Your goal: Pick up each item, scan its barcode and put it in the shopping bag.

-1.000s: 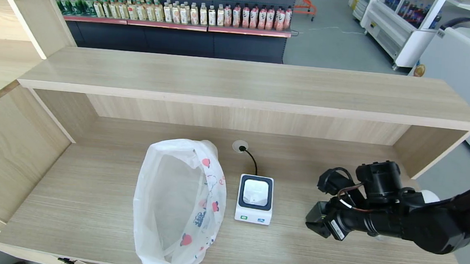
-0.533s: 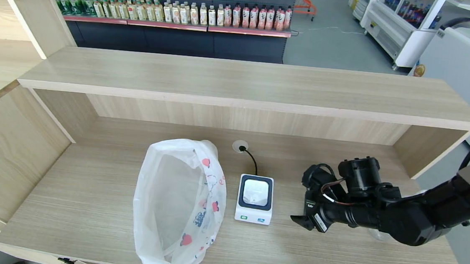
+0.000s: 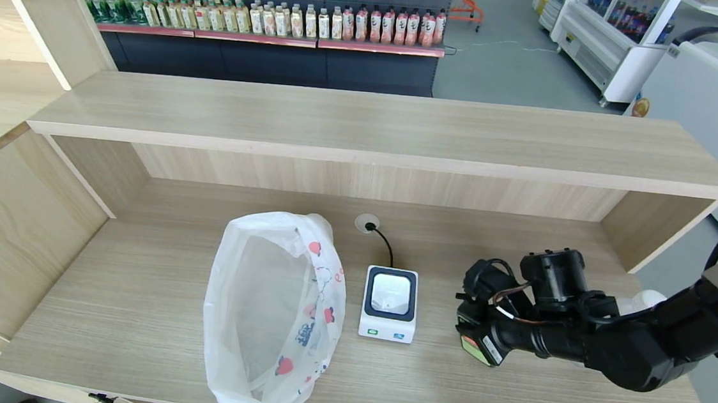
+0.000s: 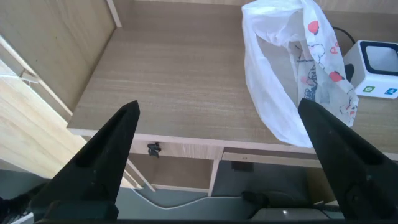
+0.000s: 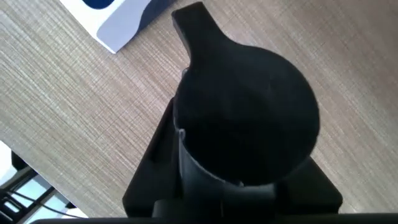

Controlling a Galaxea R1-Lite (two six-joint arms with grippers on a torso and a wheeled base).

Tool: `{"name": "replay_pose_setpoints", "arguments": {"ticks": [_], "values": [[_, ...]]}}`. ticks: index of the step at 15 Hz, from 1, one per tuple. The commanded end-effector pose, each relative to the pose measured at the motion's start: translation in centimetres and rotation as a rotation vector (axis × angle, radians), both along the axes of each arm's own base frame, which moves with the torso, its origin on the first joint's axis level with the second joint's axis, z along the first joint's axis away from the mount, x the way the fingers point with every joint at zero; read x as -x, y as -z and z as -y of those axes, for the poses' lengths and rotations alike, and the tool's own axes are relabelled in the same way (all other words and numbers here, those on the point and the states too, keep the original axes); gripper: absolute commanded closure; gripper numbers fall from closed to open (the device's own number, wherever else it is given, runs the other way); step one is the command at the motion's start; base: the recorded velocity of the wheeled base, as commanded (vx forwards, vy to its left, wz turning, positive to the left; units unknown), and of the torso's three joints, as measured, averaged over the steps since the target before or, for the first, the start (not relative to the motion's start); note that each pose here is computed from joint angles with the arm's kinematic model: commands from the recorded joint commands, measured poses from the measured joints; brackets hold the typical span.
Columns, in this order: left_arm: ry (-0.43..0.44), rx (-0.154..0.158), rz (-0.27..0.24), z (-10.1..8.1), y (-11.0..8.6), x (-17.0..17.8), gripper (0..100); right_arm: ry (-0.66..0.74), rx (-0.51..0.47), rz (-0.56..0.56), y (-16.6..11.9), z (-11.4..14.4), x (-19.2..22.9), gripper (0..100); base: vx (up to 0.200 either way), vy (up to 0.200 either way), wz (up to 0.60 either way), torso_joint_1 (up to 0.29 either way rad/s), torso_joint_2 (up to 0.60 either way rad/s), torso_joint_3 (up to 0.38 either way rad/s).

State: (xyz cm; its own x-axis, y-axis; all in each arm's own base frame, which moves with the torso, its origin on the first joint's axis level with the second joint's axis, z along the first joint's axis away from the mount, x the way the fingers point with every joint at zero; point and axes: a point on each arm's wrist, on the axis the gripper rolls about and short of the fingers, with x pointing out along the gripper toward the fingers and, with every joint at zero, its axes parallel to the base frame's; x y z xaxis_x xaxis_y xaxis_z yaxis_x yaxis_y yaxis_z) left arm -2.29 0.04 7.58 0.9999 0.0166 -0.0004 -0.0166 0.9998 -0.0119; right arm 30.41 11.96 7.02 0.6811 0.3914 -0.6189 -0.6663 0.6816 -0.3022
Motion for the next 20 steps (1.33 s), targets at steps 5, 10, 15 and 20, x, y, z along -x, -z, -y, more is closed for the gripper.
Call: {"name": "replay_pose_setpoints", "arguments": {"ticks": [5,10,15,20], "values": [[0.0,0.0,0.0,0.0,0.0,0.0,0,0.167,-0.255,0.307,-10.9,5.4,5.2,100,0.0,0.0,0.0,0.0,0.0,0.0],[0.0,0.0,0.0,0.0,0.0,0.0,0,-0.305,0.016,0.661,-9.9,8.1,11.4,100,0.0,0.0,0.0,0.0,0.0,0.0],[0.0,0.0,0.0,0.0,0.0,0.0,0,-1.016,0.191,0.971,-7.1,8.0,11.3,100,0.0,0.0,0.0,0.0,0.0,0.0],[0.0,0.0,0.0,0.0,0.0,0.0,0,-1.398,0.503,1.155,-3.4,5.6,11.3,100,0.0,0.0,0.0,0.0,0.0,0.0]]}}
